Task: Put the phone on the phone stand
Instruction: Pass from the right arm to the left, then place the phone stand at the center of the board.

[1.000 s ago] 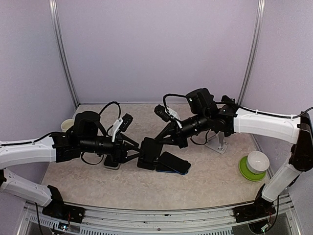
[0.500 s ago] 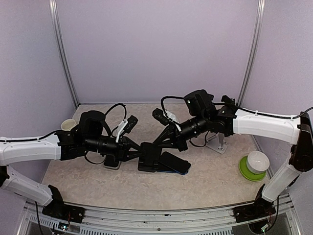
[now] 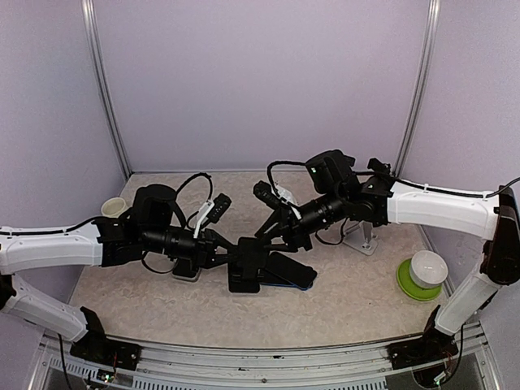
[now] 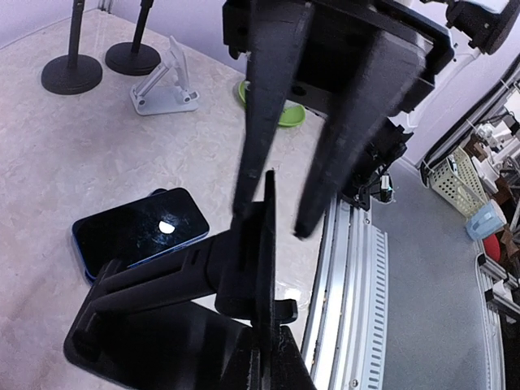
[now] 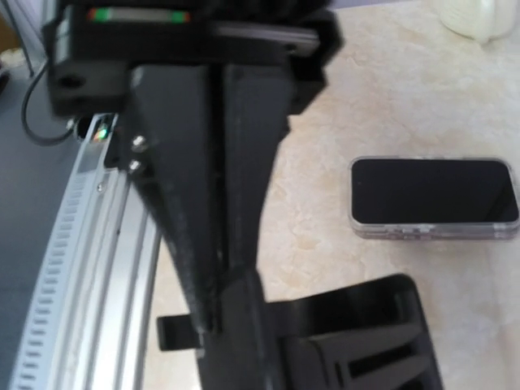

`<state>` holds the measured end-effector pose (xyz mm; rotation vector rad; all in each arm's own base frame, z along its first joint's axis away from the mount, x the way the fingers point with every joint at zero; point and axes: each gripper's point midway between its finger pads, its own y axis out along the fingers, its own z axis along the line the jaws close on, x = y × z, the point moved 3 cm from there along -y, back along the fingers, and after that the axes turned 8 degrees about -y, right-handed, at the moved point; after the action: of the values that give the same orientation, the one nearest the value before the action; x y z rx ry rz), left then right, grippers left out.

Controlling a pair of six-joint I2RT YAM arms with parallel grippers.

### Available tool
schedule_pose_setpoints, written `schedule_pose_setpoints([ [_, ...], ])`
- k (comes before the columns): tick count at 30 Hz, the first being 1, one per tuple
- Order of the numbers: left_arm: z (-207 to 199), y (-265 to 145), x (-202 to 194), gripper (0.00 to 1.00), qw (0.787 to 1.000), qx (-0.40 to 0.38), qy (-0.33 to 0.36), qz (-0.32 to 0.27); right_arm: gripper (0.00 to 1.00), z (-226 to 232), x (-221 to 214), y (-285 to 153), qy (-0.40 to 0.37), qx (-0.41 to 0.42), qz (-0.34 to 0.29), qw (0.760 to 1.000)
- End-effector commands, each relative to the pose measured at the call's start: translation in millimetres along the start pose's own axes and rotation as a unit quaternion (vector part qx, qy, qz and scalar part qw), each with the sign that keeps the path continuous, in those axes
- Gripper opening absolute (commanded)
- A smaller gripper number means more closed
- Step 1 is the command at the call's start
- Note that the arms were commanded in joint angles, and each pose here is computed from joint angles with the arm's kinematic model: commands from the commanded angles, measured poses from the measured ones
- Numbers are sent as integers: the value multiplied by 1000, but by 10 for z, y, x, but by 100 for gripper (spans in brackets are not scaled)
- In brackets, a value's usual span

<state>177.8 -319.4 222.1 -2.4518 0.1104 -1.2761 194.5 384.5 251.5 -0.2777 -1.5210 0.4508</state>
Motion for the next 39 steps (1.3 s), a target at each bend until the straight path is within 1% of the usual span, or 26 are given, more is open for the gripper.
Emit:
schedule_pose_setpoints([
  [1, -55, -43, 190, 0, 999, 3, 22, -46, 56, 5, 133, -77, -21, -33, -16, 999],
  [2, -57, -59, 215, 0, 998, 6, 27, -53, 66, -26, 134, -94, -19, -44, -14, 999],
  [4, -48, -89, 290, 0, 997, 19, 36, -69, 79, -65, 129, -120, -13, -62, -10, 998],
  [5, -35, -101, 326, 0, 996, 28, 40, -76, 91, -101, 121, -138, -11, -76, -7, 997],
  [6, -17, -108, 355, 0, 995, 36, 43, -82, 98, -128, 113, -147, -5, -86, -5, 996],
  [7, -2, -110, 386, 0, 994, 43, 45, -87, 100, -184, 91, -166, 1, -106, 0, 994],
  [14, 124, -113, 596, 0, 991, 67, 45, -103, 100, -397, -55, -310, 35, -187, 9, 982],
  [17, 241, -158, 693, 0, 989, 83, 38, -114, 100, -456, -106, -406, 47, -216, 7, 975],
  [23, 525, -330, 918, 0, 982, 116, 22, -146, 100, -643, -300, -674, 90, -287, 3, 954],
  [27, 752, -440, 1058, 0, 977, 136, 9, -166, 100, -700, -451, -750, 111, -308, 9, 945],
  [31, 965, -539, 1207, 0, 973, 146, -2, -178, 100, -686, -524, -761, 116, -312, 13, 943],
  [35, 1187, -655, 1352, 0, 971, 151, -8, -184, 100, -669, -613, -755, 119, -312, 22, 942],
  [39, 1457, -723, 1401, 0, 972, 149, -21, -179, 100, -639, -683, -738, 120, -308, 26, 943],
])
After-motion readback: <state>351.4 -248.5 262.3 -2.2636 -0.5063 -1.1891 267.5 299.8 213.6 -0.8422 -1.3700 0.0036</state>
